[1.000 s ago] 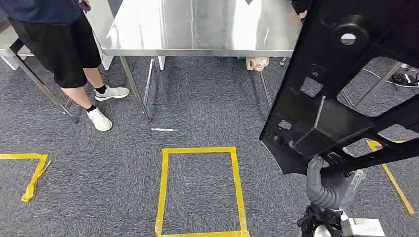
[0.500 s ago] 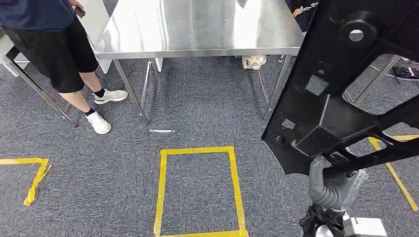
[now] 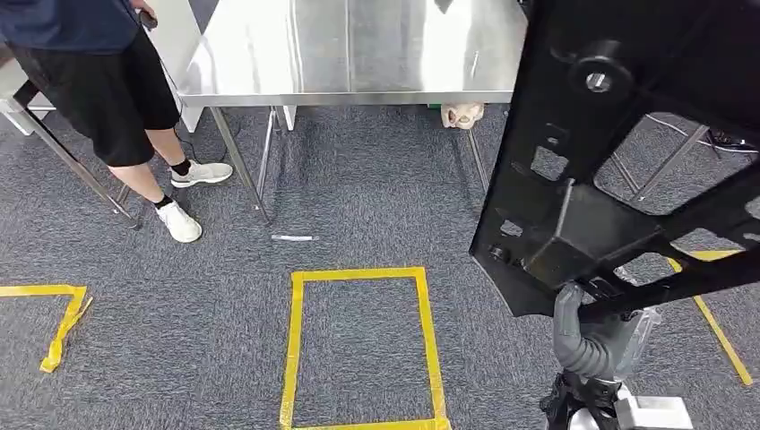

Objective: Take the parts from the cabinet and place them on the table.

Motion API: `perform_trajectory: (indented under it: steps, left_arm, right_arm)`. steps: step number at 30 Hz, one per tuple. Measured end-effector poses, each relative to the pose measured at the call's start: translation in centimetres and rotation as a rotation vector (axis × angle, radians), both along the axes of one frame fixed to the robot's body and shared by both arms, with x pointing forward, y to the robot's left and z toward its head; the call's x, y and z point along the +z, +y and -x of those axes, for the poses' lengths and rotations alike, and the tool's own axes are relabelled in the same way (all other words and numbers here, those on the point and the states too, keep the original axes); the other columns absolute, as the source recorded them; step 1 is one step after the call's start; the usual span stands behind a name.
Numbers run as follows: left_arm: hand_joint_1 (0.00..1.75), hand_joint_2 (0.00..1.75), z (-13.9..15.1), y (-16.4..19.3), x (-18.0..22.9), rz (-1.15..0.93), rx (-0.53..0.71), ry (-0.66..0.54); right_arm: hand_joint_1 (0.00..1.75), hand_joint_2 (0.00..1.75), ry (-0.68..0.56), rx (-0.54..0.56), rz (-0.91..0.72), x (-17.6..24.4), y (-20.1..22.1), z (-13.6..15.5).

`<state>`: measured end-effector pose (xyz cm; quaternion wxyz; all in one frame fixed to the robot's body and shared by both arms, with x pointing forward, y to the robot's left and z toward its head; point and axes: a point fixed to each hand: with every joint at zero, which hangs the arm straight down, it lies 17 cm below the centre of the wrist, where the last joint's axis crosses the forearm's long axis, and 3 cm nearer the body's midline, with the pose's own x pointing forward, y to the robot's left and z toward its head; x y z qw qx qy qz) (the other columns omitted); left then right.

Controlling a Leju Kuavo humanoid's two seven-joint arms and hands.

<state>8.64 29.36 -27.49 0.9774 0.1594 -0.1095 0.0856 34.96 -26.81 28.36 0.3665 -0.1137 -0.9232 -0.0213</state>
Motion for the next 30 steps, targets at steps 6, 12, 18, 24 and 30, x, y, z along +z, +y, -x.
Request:
perform_trajectory:
  steps: [6,12,18,24,30]
  left_arm:
    - [0.00,1.75,-0.01,0.25,0.01,-0.006,0.002,0.003]
    - [0.00,1.75,-0.10,0.10,0.02,-0.004,0.003,0.003]
    - [0.00,1.75,0.36,0.27,-0.05,-0.004,0.009,0.010]
    - [0.00,1.75,0.32,0.24,-0.05,-0.002,0.010,0.008]
    - [0.00,1.75,0.33,0.12,-0.05,-0.001,0.010,0.006]
  right_arm:
    - [1.75,1.75,0.006,0.005,0.001,-0.13,0.06,-0.08]
    - [1.75,1.75,0.002,0.009,0.003,0.06,0.24,-0.16]
    - [1.75,1.75,0.004,0.009,0.002,0.05,0.29,-0.19]
    - [1.75,1.75,0.009,0.013,0.006,-0.02,0.42,-0.24]
    - [1.75,1.75,0.012,0.015,0.009,-0.06,0.48,-0.28]
